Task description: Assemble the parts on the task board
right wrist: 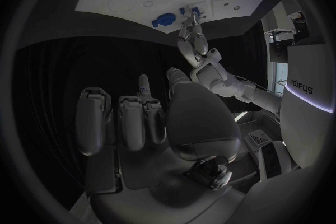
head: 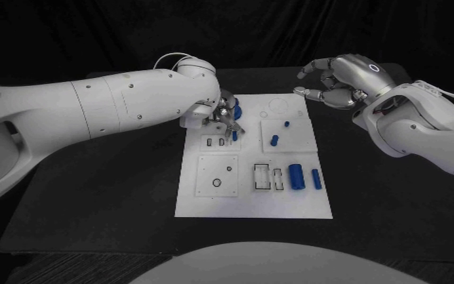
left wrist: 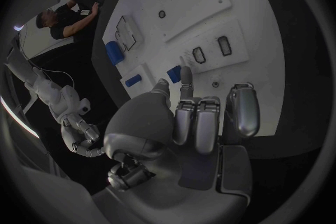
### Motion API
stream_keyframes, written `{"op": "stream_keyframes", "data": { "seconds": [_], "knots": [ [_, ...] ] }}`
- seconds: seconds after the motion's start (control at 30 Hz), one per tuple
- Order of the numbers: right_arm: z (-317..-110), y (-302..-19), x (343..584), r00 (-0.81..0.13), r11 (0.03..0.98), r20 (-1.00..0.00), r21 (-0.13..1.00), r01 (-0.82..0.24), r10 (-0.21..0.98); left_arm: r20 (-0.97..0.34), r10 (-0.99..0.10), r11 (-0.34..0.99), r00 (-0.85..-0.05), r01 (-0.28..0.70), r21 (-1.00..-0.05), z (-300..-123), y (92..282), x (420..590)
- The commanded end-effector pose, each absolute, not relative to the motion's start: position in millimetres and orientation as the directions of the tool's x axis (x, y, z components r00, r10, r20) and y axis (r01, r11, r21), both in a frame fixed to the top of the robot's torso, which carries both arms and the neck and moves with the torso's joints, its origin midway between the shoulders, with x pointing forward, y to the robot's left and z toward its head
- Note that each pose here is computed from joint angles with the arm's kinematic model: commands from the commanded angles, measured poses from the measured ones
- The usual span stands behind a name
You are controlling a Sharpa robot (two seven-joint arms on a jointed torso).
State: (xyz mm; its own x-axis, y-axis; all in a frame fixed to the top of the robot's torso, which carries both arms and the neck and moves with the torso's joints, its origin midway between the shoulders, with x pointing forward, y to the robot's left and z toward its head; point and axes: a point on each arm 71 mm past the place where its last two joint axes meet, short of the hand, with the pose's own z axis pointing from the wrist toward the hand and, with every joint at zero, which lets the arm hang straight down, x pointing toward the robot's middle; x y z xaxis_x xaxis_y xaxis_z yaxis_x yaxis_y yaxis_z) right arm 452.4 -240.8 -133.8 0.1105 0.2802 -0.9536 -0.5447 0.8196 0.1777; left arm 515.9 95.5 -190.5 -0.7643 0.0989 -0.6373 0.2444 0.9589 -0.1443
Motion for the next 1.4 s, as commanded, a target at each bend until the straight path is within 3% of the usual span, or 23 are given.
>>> {"op": "stream_keyframes", "data": {
  "seconds": [0.03,1.4],
  "knots": [
    [-135.1,-241.0,452.7,0.104,0.827,-0.955,0.182,-0.531,0.277,-0.629,0.107,0.953,-0.77,0.26,-0.157,-192.0,93.2,514.9],
    [-137.0,-239.8,456.3,0.092,0.831,-0.959,0.182,-0.526,0.268,-0.616,0.111,0.948,-0.78,0.269,-0.171,-197.9,93.7,512.9]
  ]
}}
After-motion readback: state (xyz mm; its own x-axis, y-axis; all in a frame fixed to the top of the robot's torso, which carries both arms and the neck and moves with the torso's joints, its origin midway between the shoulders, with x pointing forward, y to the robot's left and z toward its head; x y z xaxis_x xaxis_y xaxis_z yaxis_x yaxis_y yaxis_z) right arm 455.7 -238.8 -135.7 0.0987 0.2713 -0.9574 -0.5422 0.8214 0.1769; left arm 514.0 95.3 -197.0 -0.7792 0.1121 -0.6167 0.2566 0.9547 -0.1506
